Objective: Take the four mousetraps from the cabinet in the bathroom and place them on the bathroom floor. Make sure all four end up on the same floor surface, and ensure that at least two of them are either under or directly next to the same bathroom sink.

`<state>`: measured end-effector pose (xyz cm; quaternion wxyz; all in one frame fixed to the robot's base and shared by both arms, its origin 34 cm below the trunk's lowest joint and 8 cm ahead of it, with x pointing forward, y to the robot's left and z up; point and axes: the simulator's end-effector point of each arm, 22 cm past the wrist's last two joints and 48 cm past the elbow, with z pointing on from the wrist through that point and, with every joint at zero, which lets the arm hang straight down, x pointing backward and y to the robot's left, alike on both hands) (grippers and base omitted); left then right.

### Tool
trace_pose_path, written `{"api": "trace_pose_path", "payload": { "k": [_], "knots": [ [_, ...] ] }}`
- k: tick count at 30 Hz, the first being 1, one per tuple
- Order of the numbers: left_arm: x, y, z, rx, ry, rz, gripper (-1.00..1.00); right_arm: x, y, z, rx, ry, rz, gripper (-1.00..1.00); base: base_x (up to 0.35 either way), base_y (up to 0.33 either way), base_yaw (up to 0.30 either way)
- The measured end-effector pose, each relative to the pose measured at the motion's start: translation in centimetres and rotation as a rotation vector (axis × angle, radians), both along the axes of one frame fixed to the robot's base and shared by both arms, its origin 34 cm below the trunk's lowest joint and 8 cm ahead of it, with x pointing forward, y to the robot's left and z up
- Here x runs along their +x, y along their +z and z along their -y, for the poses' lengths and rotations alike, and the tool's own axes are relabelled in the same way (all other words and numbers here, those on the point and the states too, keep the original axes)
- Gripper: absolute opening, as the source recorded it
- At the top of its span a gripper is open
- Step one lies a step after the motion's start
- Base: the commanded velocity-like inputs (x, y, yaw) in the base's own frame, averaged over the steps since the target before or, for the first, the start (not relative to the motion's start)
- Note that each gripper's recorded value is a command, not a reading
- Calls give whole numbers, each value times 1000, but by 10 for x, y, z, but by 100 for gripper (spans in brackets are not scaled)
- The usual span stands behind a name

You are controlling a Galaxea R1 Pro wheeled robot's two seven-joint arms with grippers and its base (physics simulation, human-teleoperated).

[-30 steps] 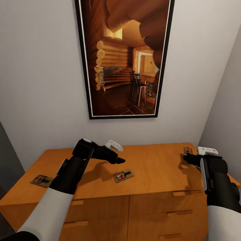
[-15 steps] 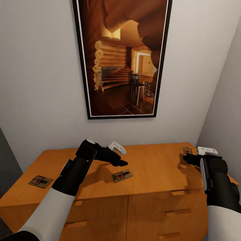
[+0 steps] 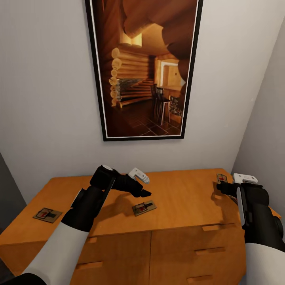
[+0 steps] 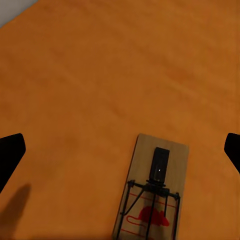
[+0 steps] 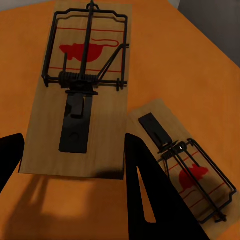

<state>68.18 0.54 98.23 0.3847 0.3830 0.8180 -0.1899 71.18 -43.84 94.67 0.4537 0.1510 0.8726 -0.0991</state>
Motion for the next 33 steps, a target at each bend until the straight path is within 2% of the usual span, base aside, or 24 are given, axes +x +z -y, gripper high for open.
{"api": "trace_pose_path", "payload": {
  "k": [17, 33],
  "knots": [
    [-1, -2, -1, 3, 1, -8, 100, 0, 0, 0, 1, 0, -1, -100, 0, -1, 0],
    [-1, -2, 0, 2, 0, -7, 100, 0, -1, 0, 1, 1, -1, -100, 0, -71, 0]
  ]
}}
